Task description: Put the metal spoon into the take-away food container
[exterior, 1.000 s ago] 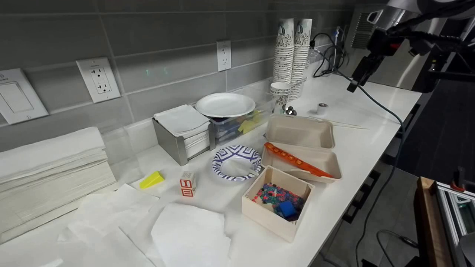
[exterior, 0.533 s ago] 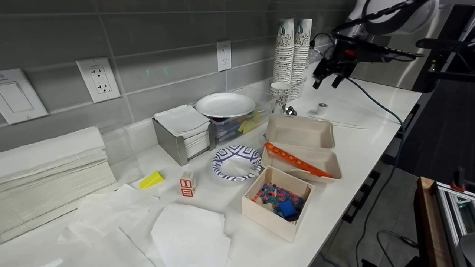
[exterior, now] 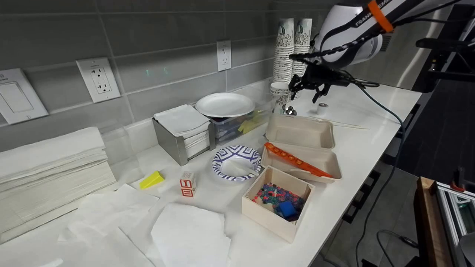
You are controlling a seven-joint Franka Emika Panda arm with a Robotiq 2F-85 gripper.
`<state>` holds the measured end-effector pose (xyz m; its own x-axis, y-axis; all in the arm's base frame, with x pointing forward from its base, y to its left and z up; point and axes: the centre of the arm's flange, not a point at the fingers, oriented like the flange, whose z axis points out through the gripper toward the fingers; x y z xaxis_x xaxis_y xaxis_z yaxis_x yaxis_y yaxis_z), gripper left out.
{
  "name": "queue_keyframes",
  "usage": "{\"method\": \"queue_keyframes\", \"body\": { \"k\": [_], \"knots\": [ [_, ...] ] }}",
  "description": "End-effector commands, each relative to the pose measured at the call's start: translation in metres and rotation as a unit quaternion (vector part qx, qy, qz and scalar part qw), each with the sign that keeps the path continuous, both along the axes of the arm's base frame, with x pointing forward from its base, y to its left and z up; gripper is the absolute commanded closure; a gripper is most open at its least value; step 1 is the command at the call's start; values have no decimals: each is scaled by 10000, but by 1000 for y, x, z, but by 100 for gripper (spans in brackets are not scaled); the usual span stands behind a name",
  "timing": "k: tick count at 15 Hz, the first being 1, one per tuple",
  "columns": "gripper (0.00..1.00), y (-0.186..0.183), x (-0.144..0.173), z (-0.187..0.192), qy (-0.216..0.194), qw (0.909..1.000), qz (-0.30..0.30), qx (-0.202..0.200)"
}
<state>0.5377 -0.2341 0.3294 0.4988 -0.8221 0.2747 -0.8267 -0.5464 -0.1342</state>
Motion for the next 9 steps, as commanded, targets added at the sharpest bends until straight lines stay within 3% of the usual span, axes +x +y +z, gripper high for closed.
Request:
{"method": "queue_keyframes", "body": {
  "k": [1,4,9],
  "knots": [
    [0,2,23,-39,-113,9952,-962,-107],
    [0,1,30,-62,-30,9898,-1411,-171],
    [4,9,42,-83,83,9886,-1462,-341]
  ]
}}
